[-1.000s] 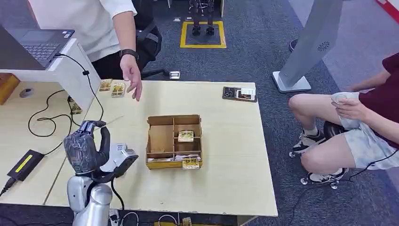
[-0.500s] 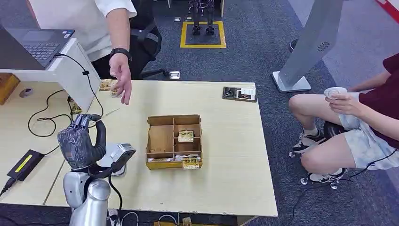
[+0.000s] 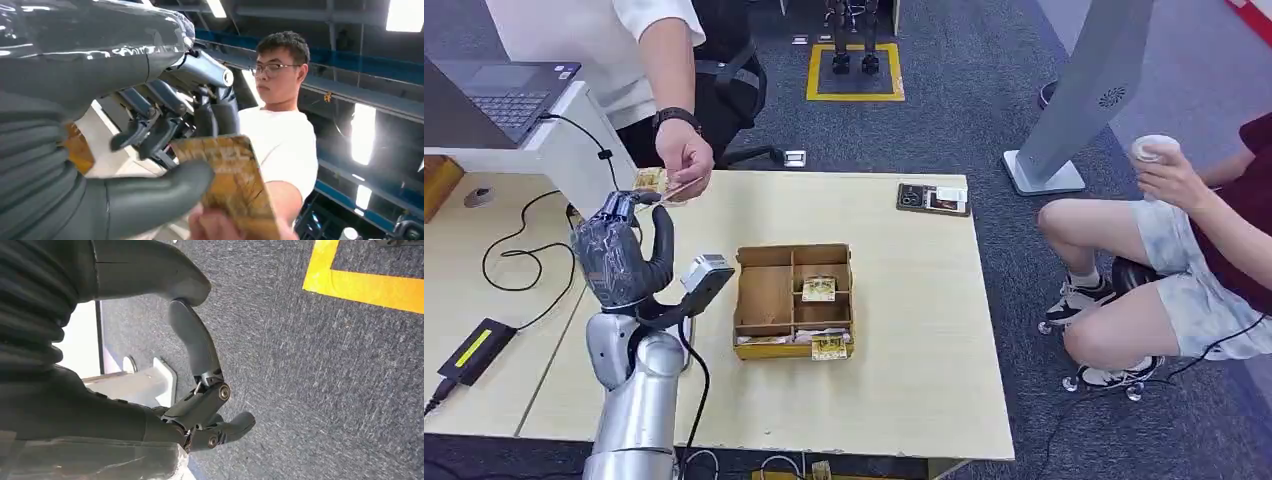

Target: Pass the card to the sensor for recognition and then transmit it.

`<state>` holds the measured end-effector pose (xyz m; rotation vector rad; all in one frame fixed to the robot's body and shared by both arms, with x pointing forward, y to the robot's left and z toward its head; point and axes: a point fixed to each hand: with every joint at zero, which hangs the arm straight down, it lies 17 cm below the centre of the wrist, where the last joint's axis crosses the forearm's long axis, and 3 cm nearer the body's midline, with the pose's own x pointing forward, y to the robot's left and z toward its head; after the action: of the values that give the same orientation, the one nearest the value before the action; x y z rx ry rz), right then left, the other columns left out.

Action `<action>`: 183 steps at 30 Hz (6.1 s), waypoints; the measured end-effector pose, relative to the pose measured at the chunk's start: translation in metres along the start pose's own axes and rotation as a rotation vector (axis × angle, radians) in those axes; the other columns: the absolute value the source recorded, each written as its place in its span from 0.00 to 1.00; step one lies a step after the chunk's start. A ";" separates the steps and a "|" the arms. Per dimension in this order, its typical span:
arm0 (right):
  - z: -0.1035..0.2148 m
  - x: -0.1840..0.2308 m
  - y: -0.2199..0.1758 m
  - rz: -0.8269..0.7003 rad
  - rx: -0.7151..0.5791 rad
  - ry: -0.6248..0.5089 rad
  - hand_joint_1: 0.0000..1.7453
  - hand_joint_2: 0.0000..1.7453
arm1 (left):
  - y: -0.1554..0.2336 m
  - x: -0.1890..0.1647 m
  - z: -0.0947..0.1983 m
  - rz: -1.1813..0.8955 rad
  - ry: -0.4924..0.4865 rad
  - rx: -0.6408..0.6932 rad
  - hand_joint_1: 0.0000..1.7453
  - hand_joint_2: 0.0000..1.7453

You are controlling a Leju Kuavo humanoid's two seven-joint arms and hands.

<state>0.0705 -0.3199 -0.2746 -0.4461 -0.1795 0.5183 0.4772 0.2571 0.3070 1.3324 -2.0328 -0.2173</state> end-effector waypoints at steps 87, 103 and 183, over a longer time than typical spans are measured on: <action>0.001 -0.029 0.000 -0.113 -0.007 0.062 0.00 1.00 | -0.069 0.057 0.204 -0.216 -0.270 -0.510 0.00 1.00; 0.000 -0.030 -0.003 -0.112 -0.007 0.067 0.00 1.00 | -0.095 0.026 0.230 -0.312 -0.222 -0.671 0.00 1.00; 0.005 -0.023 -0.005 -0.101 -0.031 0.082 0.00 1.00 | -0.089 -0.017 0.251 -0.360 0.017 -0.702 1.00 1.00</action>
<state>0.0514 -0.3344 -0.2689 -0.4853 -0.1309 0.3977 0.3914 0.1748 0.0678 1.2024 -1.4635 -0.9758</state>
